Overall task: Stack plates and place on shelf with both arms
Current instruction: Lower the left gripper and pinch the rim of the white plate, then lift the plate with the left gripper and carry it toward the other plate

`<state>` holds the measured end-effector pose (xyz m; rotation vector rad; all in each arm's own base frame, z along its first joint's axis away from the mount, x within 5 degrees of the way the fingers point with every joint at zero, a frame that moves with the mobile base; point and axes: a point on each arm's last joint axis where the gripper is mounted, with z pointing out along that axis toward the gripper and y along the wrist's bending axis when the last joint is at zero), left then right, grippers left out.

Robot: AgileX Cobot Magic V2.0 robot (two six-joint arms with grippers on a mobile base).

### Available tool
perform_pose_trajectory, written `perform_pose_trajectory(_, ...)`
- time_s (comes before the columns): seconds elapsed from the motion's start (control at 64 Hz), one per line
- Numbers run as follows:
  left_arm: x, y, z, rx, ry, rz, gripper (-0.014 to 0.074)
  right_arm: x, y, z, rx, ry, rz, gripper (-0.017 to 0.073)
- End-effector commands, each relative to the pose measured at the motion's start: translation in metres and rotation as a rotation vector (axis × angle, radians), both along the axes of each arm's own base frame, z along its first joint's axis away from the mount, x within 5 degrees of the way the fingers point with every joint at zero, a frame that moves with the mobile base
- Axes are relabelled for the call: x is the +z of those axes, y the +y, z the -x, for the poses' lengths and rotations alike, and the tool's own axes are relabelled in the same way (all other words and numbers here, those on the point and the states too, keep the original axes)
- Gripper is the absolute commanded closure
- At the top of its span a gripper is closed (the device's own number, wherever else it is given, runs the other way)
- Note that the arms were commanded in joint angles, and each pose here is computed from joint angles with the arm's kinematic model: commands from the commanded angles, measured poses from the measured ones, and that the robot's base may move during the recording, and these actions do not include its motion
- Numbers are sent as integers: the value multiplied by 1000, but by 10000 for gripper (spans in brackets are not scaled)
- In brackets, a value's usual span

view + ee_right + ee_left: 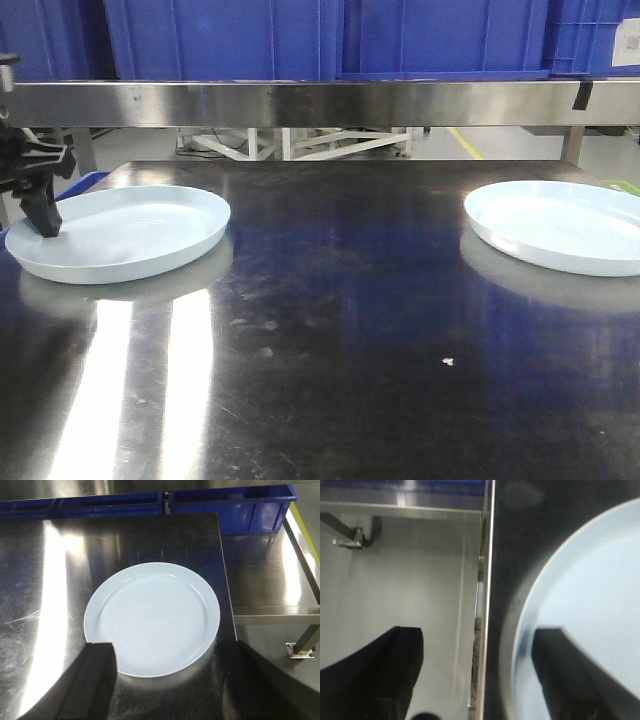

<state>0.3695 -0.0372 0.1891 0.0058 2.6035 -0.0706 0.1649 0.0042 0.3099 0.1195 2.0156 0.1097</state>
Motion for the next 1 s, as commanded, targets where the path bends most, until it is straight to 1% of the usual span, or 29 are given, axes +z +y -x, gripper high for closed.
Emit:
perform_pose_trajectory(0.0, 24, -2, -4, 3, -93, 14, 87, 21, -1, -3, -4, -125, 9, 34)
perform_pose_trajectory(0.109, 24, -2, -4, 3, -93, 14, 94, 21, -1, -3, -4, -125, 9, 34)
perform_pose_trajectory(0.172, 24, -2, -4, 3, -93, 14, 152, 21, -1, -3, -4, -125, 9, 34)
perform_pose_trajectory(0.234, 24, -2, -4, -1, -94, 9, 263, 21, -1, -3, -4, -125, 9, 34)
perform_pose_trajectory(0.266, 24, -2, -4, -1, -94, 9, 358, 21, -1, -3, -4, -125, 9, 34)
perform_pose_trajectory(0.281, 24, -2, -4, -1, -93, 9, 421, 21, -1, -3, -4, -125, 9, 34)
perform_pose_trajectory(0.312, 24, -2, -4, -1, -91, 9, 506, 21, -1, -3, -4, -125, 9, 34)
perform_pose_trajectory(0.328, 24, -2, -4, -1, -91, 9, 532, 21, -1, -3, -4, -125, 9, 34)
perform_pose_trajectory(0.39, 25, -2, -4, -1, -94, 9, 477, 21, -1, -3, -4, -125, 9, 34)
perform_pose_trajectory(0.469, 31, -2, -5, 3, -93, 14, 507, 21, -1, -3, -4, -125, 9, 34)
perform_pose_trajectory(0.594, 51, -3, -7, 3, -136, 24, 505, 21, -1, -3, -4, -125, 9, 34)
perform_pose_trajectory(0.687, 69, -9, -7, -16, -183, 26, 505, 21, -1, -3, -4, -125, 9, 34)
perform_pose_trajectory(0.812, 91, -24, -7, -54, -229, 35, 505, 21, -1, -3, -4, -125, 9, 34)
perform_pose_trajectory(0.984, 107, -60, -4, -140, -273, 66, 505, 21, -1, -3, -4, -126, 9, 34)
